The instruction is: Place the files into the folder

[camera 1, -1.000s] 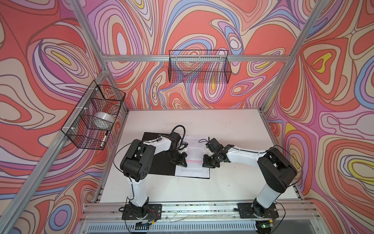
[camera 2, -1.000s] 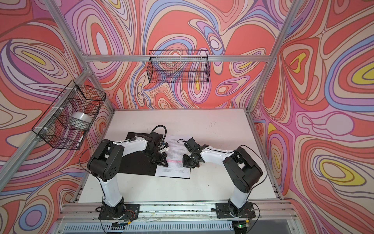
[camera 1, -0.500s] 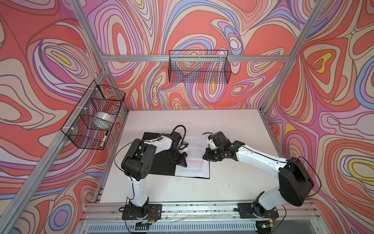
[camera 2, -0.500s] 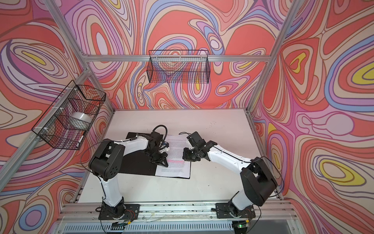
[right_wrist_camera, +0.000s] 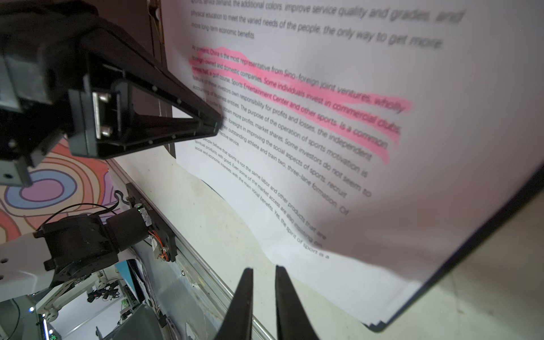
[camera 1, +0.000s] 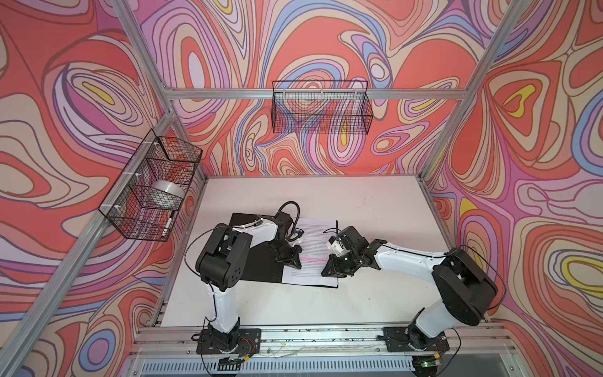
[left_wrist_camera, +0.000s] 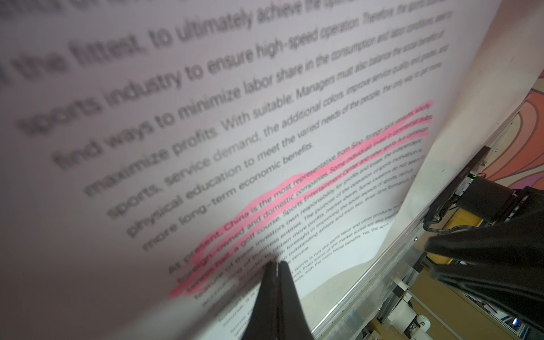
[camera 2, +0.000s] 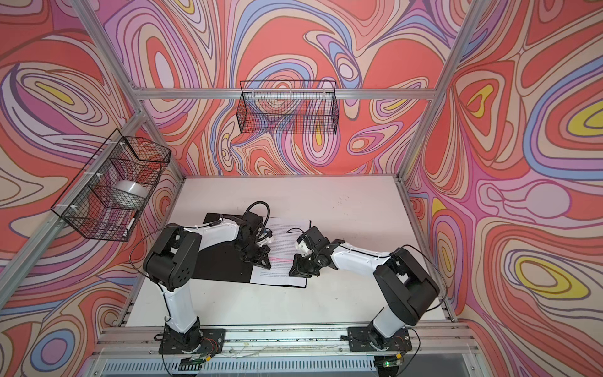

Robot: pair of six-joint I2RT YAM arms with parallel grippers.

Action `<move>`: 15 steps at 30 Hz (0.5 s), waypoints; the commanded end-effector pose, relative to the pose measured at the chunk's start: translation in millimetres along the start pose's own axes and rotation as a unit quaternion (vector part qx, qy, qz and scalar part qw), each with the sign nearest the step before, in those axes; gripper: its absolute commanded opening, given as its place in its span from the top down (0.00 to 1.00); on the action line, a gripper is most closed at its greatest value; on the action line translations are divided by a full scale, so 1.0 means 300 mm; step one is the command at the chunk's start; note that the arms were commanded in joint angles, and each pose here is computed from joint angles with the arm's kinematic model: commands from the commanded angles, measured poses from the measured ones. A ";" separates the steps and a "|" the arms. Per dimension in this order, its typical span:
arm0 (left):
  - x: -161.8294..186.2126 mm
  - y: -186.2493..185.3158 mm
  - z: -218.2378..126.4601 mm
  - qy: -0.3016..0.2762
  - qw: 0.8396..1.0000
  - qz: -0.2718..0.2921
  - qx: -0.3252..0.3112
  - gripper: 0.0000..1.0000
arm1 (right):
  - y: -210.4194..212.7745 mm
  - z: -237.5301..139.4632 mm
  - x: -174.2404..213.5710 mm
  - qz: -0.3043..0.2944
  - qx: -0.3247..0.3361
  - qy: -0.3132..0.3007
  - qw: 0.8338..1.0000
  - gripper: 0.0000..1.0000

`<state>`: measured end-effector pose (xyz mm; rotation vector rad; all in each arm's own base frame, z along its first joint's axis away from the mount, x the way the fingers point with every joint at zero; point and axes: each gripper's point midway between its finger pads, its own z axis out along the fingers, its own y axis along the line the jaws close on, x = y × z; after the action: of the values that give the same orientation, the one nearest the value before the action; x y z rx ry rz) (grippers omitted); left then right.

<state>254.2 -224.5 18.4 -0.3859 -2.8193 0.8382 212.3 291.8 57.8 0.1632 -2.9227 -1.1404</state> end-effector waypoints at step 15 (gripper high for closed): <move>0.024 0.029 0.014 0.022 1.000 -0.009 -0.019 1.00 | -0.158 0.156 0.055 0.056 0.025 0.047 0.997 0.85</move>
<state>254.2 -224.4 18.6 -0.3846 -2.8174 0.8351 210.3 301.8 22.3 0.1158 -2.8336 -1.1553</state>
